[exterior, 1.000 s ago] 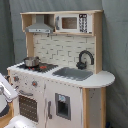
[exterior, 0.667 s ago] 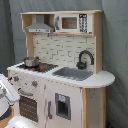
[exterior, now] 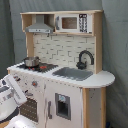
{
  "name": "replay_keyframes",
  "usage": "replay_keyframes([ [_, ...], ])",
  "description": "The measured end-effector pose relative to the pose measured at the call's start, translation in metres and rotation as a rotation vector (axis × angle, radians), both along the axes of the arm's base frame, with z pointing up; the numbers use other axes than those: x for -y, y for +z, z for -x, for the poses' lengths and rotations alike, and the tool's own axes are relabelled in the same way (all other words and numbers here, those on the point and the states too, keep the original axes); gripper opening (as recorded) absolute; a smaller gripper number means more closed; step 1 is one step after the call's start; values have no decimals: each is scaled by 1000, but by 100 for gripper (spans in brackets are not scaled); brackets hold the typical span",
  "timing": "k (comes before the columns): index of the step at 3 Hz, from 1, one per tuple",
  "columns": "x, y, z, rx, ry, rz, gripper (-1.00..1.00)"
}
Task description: Play with the kitchen
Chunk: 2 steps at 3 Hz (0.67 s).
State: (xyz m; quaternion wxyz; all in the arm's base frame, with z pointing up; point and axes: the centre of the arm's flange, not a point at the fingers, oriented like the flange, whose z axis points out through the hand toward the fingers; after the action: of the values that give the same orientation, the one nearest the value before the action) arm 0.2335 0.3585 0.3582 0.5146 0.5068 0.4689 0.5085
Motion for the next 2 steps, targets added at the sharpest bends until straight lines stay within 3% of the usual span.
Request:
replay_keyframes([
  [2,14,-6,-30,-60,19,-56,100],
])
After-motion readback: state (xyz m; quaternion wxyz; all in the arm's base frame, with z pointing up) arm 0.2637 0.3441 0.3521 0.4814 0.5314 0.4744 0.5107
